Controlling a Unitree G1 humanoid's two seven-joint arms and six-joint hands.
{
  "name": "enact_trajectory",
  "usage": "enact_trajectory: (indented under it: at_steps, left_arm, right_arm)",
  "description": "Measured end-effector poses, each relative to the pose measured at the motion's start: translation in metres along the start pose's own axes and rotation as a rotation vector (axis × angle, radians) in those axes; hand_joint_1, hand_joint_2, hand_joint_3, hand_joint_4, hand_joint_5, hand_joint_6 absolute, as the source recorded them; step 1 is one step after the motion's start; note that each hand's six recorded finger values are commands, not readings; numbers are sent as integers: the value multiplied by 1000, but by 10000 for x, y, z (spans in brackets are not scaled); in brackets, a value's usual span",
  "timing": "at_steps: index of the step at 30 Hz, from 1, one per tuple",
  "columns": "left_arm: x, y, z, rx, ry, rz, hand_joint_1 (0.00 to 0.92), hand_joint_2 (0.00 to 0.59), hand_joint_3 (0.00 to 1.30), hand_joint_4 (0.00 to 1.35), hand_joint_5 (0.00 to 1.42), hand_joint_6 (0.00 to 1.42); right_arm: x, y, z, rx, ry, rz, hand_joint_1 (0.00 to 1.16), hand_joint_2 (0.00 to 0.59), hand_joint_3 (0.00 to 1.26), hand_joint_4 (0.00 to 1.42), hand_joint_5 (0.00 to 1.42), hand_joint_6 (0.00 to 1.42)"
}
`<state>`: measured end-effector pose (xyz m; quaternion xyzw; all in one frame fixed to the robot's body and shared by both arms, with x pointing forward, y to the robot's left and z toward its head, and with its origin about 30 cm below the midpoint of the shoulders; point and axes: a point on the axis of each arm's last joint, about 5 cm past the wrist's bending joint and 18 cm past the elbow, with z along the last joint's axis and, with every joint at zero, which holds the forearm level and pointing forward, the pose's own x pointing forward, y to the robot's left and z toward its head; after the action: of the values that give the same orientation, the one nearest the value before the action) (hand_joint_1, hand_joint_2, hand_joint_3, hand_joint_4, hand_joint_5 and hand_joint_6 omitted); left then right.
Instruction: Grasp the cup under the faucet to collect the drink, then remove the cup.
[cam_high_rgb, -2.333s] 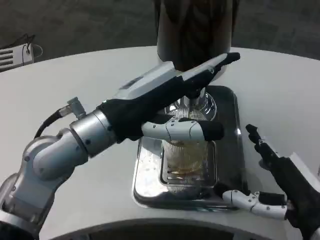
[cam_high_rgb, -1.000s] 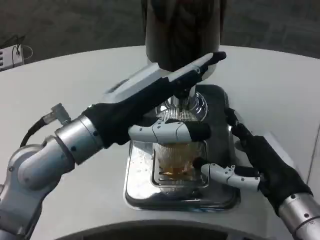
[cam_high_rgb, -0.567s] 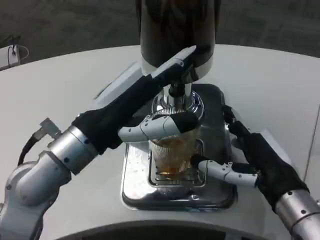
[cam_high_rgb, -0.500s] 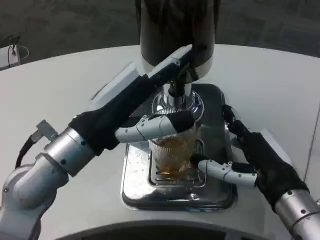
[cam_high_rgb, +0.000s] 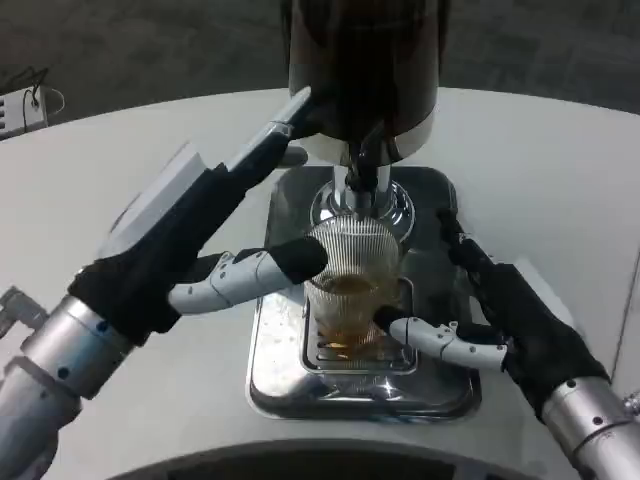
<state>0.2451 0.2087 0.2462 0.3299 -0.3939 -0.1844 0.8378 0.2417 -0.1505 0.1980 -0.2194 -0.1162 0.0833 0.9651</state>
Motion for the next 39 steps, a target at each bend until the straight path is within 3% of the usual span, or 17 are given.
enact_trajectory:
  at_steps: [7,19,27,35,39]
  left_arm:
    - [-220,34,138,95,68,54,0,51,0,0,0,98]
    - [-687,-147,243,219,324,-37,0,55,0,0,0,13]
    - [-915,-251,315,223,424,-68,0,60,0,0,0,0]
    - [-1075,-279,352,209,506,-88,0,61,0,0,0,0]
    - [-1108,-282,377,209,521,-97,0,61,0,0,0,0]
  right_arm:
    - [22,22,11,4,-7,8,782,224,0,0,14,47]
    - [82,108,16,37,-37,6,773,220,0,0,15,48]
    - [128,128,27,42,-63,10,773,210,0,0,1,48]
    - [164,232,72,38,-100,20,790,203,0,0,0,34]
    - [187,271,64,36,-106,16,811,194,0,0,0,33]
